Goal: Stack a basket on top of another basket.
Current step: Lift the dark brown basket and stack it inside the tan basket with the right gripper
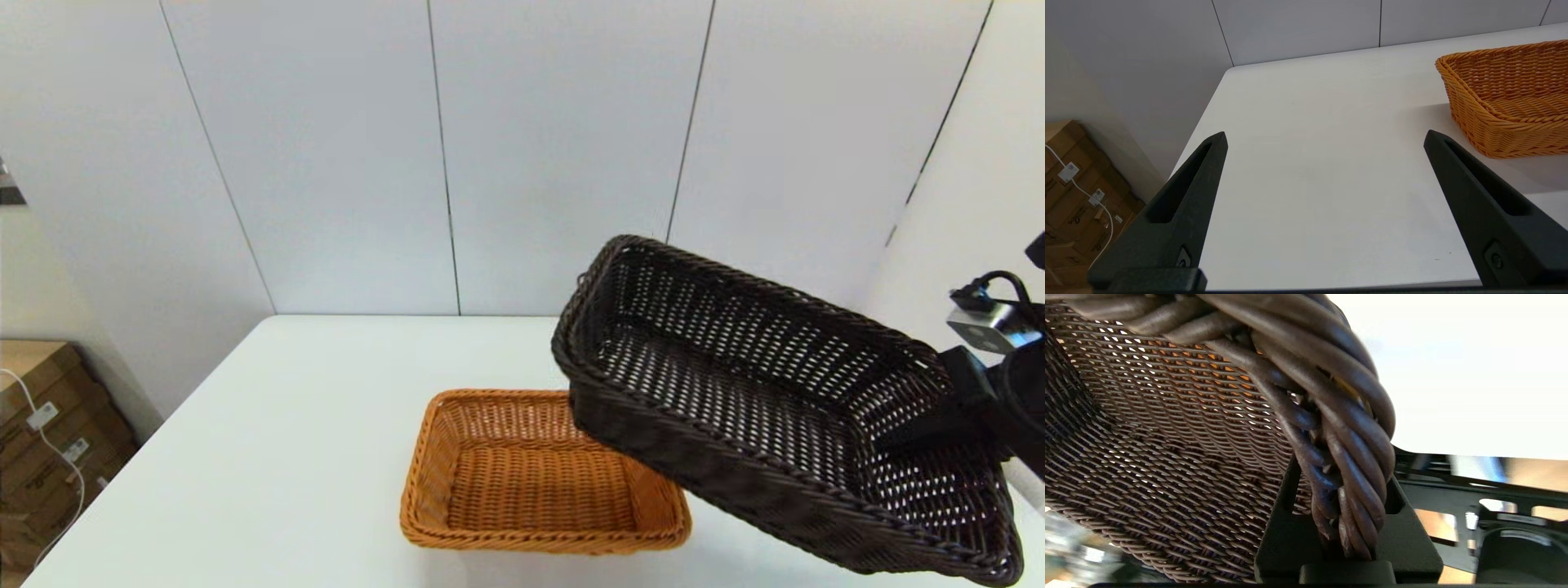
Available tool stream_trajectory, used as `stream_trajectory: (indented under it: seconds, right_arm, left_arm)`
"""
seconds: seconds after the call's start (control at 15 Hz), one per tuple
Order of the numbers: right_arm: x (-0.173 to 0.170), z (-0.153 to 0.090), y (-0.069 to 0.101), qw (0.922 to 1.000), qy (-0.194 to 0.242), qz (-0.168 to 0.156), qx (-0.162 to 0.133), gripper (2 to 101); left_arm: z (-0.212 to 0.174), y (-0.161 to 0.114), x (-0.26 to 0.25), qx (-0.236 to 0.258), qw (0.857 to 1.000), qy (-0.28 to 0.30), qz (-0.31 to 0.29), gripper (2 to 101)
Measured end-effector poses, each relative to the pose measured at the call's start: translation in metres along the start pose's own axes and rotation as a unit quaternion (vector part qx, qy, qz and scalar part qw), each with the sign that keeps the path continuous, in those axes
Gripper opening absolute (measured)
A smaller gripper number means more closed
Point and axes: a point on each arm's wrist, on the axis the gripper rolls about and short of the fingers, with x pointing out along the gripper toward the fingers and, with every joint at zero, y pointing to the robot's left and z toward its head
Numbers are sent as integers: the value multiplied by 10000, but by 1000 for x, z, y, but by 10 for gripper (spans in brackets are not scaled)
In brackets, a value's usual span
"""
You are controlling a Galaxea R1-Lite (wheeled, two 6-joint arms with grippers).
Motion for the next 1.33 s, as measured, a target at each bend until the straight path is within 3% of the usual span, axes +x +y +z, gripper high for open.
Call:
stream_trajectory:
  seconds: [0.2,0.47,0.73,1.0,1.33]
  right_arm:
    - [15,8,22,9988,198,-147,-423,152]
    - [41,35,48,9974,367,-266,-568,152]
    - [78,50,73,9928,595,-481,-918,152]
    - [108,53,90,9875,780,-667,-1196,152]
    - [120,58,104,9836,1015,-748,-1287,152]
  left_arm:
    - [0,0,0,1,10000,0,0,978]
    - [0,0,0,-2,10000,0,8,978]
    - [0,0,0,1,10000,2,3,978]
    - [0,0,0,1,10000,2,2,978]
    - [0,0,0,0,10000,2,0,978]
